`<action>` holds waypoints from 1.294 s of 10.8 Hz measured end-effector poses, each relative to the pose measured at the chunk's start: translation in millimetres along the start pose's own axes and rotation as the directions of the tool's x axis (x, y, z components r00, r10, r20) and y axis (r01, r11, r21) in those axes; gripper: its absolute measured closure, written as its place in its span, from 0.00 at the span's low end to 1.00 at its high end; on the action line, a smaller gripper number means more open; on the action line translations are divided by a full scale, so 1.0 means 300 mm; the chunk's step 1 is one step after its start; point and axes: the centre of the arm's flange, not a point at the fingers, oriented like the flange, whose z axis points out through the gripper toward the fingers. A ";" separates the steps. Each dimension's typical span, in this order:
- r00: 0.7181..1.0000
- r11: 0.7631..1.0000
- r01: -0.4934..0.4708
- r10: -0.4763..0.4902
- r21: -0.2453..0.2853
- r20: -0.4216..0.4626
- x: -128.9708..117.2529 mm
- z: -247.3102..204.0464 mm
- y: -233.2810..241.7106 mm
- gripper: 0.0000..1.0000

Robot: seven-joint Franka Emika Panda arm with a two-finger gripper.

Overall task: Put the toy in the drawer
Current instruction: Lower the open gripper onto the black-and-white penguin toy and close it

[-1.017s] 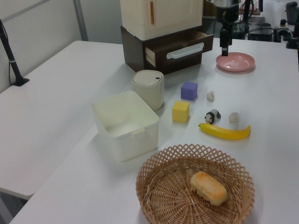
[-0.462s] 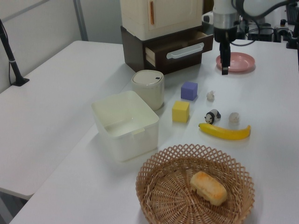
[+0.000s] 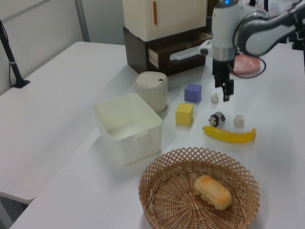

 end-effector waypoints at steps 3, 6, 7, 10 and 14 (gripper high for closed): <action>0.990 0.990 0.138 -0.138 0.021 0.021 0.029 0.166 -0.020 0.04; 0.981 0.982 0.189 -0.190 0.033 0.033 0.058 0.216 -0.067 0.14; 0.980 0.980 0.195 -0.196 0.031 0.028 0.067 0.224 -0.076 0.25; 0.976 0.976 0.216 -0.216 0.017 -0.002 0.100 0.258 -0.097 0.43; 0.977 0.977 0.213 -0.213 0.002 -0.025 0.122 0.232 -0.080 0.58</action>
